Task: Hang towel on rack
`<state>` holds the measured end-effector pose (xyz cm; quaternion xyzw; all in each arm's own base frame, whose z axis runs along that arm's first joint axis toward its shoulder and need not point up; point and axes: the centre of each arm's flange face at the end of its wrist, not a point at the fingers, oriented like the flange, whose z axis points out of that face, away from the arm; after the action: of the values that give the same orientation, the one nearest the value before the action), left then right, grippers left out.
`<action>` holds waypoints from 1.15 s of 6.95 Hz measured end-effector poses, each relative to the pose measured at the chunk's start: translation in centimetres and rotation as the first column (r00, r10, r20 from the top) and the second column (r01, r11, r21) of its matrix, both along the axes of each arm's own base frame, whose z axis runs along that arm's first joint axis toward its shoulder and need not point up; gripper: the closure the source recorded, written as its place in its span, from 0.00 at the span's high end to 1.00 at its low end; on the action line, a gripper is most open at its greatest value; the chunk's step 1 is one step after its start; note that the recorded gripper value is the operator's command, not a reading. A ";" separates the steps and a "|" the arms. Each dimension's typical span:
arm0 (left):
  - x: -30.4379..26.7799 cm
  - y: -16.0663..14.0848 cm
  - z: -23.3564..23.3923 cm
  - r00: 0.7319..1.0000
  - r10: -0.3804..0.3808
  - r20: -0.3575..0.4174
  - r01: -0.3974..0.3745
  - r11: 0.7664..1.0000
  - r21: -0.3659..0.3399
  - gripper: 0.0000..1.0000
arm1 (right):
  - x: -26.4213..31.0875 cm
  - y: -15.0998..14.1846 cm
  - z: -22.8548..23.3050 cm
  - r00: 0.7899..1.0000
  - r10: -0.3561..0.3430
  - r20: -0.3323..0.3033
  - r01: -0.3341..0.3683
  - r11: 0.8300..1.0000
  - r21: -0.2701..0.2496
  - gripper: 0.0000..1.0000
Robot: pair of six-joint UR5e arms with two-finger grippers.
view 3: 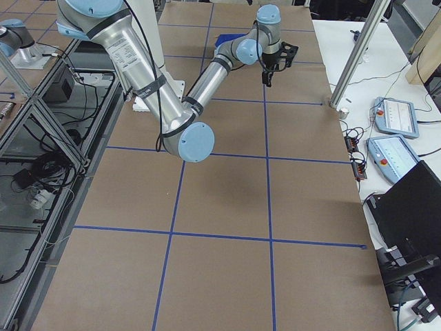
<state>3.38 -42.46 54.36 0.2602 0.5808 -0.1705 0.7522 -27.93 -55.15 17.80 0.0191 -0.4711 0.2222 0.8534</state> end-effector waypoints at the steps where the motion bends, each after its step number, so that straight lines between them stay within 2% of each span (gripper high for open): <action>1: -1.1 -1.1 0.3 0.995 -0.002 0.102 -0.002 0.999 0.045 0.98 | 2.6 0.6 2.4 0.999 -0.026 -0.030 0.028 0.998 0.048 1.00; 2: -2.2 -2.1 1.2 0.973 0.011 0.232 -0.032 0.996 0.084 0.98 | 5.0 0.9 5.0 0.996 -0.055 -0.066 0.060 0.994 0.088 1.00; 3: -3.2 -3.4 2.1 0.930 0.029 0.366 -0.072 0.992 0.105 0.98 | 7.3 1.1 8.1 0.989 -0.088 -0.120 0.104 0.986 0.129 1.00; 4: -4.1 -4.8 2.9 0.874 0.046 0.484 -0.109 0.989 0.103 0.98 | 9.8 1.2 11.4 0.975 -0.125 -0.181 0.156 0.973 0.167 1.00; 5: -4.6 -6.4 3.4 0.814 0.077 0.576 -0.144 0.987 0.072 0.98 | 12.7 1.3 15.1 0.956 -0.164 -0.245 0.214 0.957 0.196 1.00; 6: -4.8 -8.1 3.5 0.768 0.124 0.628 -0.171 0.985 0.014 0.98 | 15.8 1.9 18.9 0.933 -0.206 -0.295 0.274 0.939 0.209 1.00; 7: -4.7 -9.9 3.0 0.745 0.180 0.642 -0.186 0.981 -0.060 0.98 | 18.9 3.0 22.7 0.910 -0.257 -0.326 0.335 0.918 0.212 1.00; 8: -4.3 -11.9 1.8 0.737 0.246 0.630 -0.199 0.969 -0.145 0.98 | 21.6 4.6 26.2 0.890 -0.307 -0.336 0.389 0.896 0.212 1.00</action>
<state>-0.94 -54.37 56.20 0.2059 0.3084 0.0005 0.9287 -6.34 -50.59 44.00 0.0839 -0.3608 -0.0086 0.9288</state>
